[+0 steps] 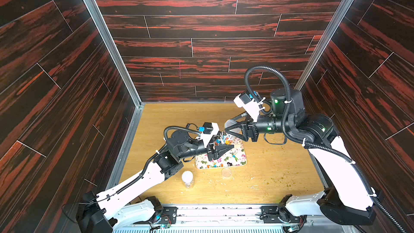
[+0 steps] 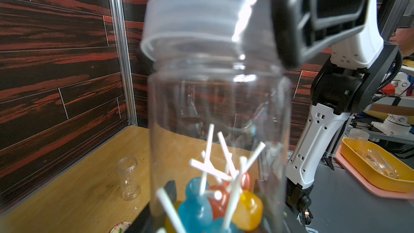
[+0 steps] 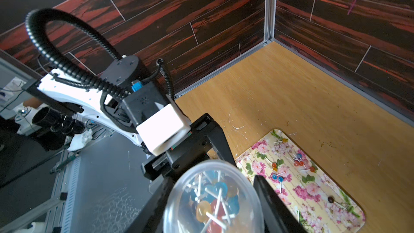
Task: Pour the candies out of the jar
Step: Unscrew the lid from the jar.
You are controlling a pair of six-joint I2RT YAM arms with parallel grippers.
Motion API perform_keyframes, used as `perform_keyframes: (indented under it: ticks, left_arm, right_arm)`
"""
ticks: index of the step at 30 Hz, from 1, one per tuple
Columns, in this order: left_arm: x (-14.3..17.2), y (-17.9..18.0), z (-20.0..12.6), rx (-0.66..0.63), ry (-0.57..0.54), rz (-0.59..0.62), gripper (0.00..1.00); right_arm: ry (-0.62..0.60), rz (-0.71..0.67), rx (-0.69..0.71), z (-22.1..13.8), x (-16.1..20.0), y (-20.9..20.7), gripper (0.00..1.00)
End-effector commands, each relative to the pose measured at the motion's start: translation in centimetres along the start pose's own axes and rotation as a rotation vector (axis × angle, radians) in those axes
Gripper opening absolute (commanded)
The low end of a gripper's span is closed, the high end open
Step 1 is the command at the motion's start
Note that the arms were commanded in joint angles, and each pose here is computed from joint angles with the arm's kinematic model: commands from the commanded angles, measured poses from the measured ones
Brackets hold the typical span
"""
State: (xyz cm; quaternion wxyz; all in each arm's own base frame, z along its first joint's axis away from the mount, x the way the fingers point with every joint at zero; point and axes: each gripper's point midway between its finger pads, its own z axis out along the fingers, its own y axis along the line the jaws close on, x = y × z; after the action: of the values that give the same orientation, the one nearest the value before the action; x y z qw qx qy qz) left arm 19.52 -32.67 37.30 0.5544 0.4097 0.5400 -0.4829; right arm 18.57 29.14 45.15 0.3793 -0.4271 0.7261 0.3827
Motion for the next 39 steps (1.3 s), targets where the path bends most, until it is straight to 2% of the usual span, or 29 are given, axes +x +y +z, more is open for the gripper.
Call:
perform_keyframes:
  ticks: [1, 12, 30, 36, 39]
  left_arm:
    - [-1.8, -0.8, -0.6, 0.028, -0.056, -0.017, 0.56]
    - [-1.8, -1.0, -0.5, 0.043, -0.068, -0.037, 0.56]
    - [-1.8, -1.1, -0.4, 0.057, -0.070, -0.046, 0.56]
    - [-1.9, -1.1, -0.3, 0.062, -0.077, -0.054, 0.56]
    - [-1.8, -1.0, -0.3, 0.061, -0.076, -0.057, 0.56]
  right_arm:
    - [-0.033, -0.191, -0.071, -1.3, -0.5, 1.9, 0.55]
    - [-0.085, -0.344, -0.114, -2.7, -1.6, 3.4, 0.55]
    - [-0.074, -0.444, -0.146, -2.7, -1.2, 3.2, 0.55]
    - [-0.056, -0.463, -0.127, -2.2, -0.8, 2.5, 0.57]
    - [-0.055, -0.435, -0.108, -1.9, -1.0, 2.0, 0.63]
